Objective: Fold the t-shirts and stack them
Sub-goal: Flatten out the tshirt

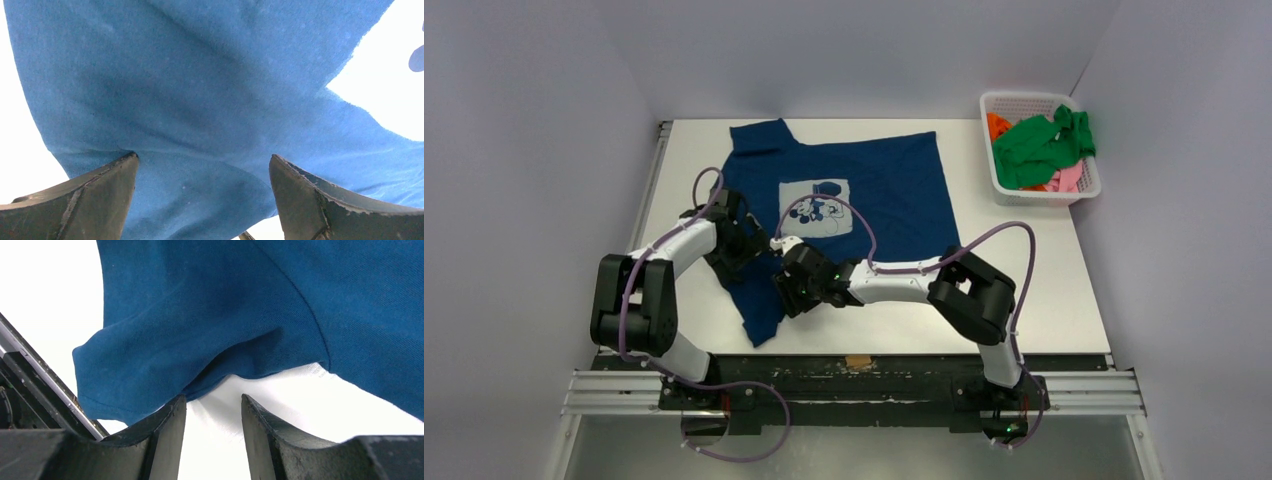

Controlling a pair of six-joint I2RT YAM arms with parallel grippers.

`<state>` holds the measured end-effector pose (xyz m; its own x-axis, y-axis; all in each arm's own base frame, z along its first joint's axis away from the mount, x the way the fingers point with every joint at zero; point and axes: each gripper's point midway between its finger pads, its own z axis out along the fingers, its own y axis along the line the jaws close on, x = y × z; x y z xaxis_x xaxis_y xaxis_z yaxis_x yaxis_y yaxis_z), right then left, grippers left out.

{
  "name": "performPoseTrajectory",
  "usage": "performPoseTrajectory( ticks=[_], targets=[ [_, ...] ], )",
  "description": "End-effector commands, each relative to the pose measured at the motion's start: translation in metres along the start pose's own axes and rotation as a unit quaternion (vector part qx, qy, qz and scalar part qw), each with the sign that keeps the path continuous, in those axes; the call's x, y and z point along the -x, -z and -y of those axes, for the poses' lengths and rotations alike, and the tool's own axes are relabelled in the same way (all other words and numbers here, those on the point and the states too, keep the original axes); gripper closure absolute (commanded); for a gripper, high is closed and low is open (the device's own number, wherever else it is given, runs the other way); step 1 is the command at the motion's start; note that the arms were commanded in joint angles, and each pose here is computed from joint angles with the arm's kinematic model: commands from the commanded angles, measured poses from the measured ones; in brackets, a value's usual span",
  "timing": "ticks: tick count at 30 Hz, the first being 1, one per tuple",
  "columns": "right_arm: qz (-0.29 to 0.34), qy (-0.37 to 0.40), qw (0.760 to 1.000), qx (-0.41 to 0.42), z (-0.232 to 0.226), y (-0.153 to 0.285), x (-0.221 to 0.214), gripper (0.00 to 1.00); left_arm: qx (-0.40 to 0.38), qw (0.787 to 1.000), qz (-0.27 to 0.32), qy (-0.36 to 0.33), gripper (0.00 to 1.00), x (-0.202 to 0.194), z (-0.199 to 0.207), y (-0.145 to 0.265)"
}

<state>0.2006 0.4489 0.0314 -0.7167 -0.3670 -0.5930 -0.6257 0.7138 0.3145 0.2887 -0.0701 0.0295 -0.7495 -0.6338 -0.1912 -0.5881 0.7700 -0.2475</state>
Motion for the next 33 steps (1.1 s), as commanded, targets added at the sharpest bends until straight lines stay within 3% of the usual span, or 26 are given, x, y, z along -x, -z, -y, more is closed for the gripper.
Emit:
performPoseTrajectory(
  ticks=[1,11,12,15,16,22,30,31,33],
  targets=[
    [-0.02,0.031,0.998,-0.054,0.021,-0.005,-0.008,0.56,-0.005,1.0,0.01,-0.014,0.0,0.015,0.008,0.004],
    [-0.011,0.011,0.996,-0.084,0.028,-0.035,-0.003,0.63,-0.004,1.0,0.003,-0.023,0.0,0.018,0.012,0.002],
    [-0.013,0.008,0.996,-0.086,0.028,-0.036,-0.004,0.66,-0.004,1.0,0.003,-0.024,0.0,0.019,0.012,0.002],
    [-0.017,0.001,0.996,-0.092,0.031,-0.035,-0.01,0.98,-0.003,1.0,0.006,-0.024,0.0,0.02,0.011,0.002],
    [-0.018,-0.002,0.996,-0.092,0.031,-0.032,-0.011,1.0,-0.002,1.0,0.005,-0.024,0.0,0.02,0.011,0.002],
    [-0.03,-0.017,0.998,-0.061,0.02,0.019,-0.016,1.0,0.001,1.0,0.006,-0.025,0.0,0.024,0.012,0.003],
    [-0.13,-0.029,0.985,-0.113,0.044,0.087,-0.064,0.99,0.024,0.999,0.005,-0.033,0.0,0.023,0.003,0.007],
    [-0.131,-0.036,0.983,-0.121,0.046,0.091,-0.065,0.89,0.025,0.999,0.003,-0.033,0.0,0.022,0.002,0.008],
    [-0.128,-0.047,0.983,-0.123,0.045,0.099,-0.063,0.57,0.023,0.999,0.004,-0.033,0.0,0.021,0.001,0.013]
  ],
)
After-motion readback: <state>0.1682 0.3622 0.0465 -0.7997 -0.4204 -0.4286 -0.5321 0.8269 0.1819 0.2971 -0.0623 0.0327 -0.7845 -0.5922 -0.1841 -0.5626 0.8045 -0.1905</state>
